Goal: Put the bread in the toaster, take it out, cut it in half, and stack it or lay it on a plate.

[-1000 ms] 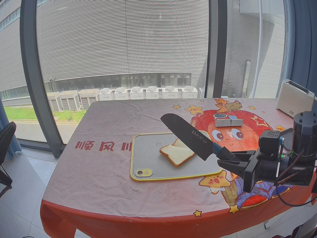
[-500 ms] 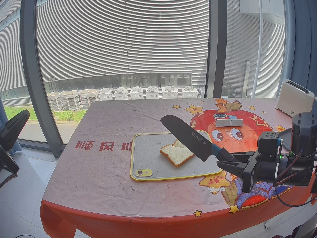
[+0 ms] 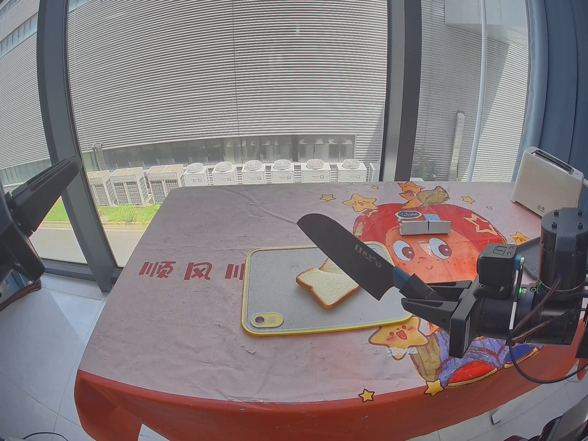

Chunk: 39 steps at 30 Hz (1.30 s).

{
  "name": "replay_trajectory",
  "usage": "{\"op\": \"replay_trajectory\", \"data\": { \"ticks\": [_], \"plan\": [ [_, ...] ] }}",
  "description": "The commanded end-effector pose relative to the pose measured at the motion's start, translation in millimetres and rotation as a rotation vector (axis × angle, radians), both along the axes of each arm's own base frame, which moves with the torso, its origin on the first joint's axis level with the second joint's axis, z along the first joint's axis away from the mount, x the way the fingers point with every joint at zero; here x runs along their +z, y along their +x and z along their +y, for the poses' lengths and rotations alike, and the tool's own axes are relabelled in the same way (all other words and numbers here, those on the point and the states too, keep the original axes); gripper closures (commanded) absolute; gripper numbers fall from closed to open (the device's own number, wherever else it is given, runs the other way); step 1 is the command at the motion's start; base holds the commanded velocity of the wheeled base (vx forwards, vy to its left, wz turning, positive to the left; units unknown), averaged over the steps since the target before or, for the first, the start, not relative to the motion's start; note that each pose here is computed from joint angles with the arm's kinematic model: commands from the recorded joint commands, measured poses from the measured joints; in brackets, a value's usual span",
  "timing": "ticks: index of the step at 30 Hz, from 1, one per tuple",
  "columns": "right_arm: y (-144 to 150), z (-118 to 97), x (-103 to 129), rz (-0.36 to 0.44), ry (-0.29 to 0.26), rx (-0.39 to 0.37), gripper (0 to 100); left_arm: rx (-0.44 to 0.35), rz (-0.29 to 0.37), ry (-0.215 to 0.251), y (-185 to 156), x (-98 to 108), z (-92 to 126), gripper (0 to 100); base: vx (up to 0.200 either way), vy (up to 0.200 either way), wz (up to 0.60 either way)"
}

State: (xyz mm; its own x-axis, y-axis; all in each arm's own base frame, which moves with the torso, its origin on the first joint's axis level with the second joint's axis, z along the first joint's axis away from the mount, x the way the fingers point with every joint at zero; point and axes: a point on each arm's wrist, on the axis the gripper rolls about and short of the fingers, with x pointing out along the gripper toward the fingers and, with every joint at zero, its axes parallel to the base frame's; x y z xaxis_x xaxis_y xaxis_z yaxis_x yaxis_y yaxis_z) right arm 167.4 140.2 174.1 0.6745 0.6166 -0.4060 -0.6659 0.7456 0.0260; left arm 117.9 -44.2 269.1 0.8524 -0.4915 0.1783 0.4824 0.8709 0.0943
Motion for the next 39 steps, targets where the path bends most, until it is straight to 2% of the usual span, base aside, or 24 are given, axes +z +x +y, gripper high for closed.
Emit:
{"op": "replay_trajectory", "data": {
  "ticks": [1, 5, 11, 15, 19, 20, 21, 22, 30, 35, 38, 39],
  "plan": [
    [0.5, 0.2, -0.8, 0.003, -0.002, 0.0, 100, -0.017, 0.017, 0.005, 17.7, 1.6, -8.1, 100, 0.0, 0.0, 0.0],
    [0.5, -0.3, 0.3, -0.001, 0.001, -0.003, 100, -0.018, -0.007, -0.005, 34.2, 6.1, -13.9, 100, 0.0, 0.0, 0.0],
    [1.0, -0.3, 0.3, -0.001, 0.001, -0.005, 100, -0.021, -0.005, -0.006, 48.7, 11.5, -19.5, 100, 0.0, 0.0, 0.0],
    [1.8, -1.3, 1.1, -0.003, 0.003, -0.011, 100, -0.043, -0.014, -0.03, 53.6, 20.1, -26.8, 100, 0.0, 0.0, 0.0],
    [3.1, -1.6, 2.0, -0.006, 0.005, -0.015, 100, -0.071, 0.025, -0.129, 55.6, 27.2, -31.8, 100, 0.0, 0.0, 0.0],
    [3.0, -1.7, 1.6, -0.005, 0.004, -0.015, 100, -0.07, 0.037, -0.166, 55.5, 30.0, -31.8, 100, 0.0, 0.0, 0.0],
    [3.0, -1.7, 1.6, -0.005, 0.004, -0.015, 100, -0.07, 0.037, -0.166, 55.5, 30.0, -31.8, 100, 0.0, 0.0, 0.0],
    [2.7, -1.5, 1.6, -0.005, 0.004, -0.014, 100, -0.079, 0.041, -0.186, 57.3, 33.2, -32.9, 100, 0.0, 0.0, 0.0],
    [3.5, -1.3, 1.3, -0.004, 0.002, -0.017, 100, -0.087, 0.065, -0.177, 68.4, 26.0, -38.1, 100, 0.0, 0.0, 0.0],
    [4.5, -0.1, 0.0, 0.001, -0.002, -0.017, 100, -0.1, 0.129, -0.147, 68.2, 5.7, -37.9, 100, 0.0, 0.0, 0.0],
    [8.4, 4.5, -6.4, 0.019, -0.021, -0.02, 100, -0.102, 0.197, -0.113, 73.2, -14.6, -40.6, 100, 0.0, 0.0, 0.0],
    [8.4, 4.5, -6.4, 0.019, -0.021, -0.02, 100, -0.102, 0.197, -0.113, 73.2, -14.6, -40.6, 100, 0.0, 0.0, 0.0]
  ]
}}
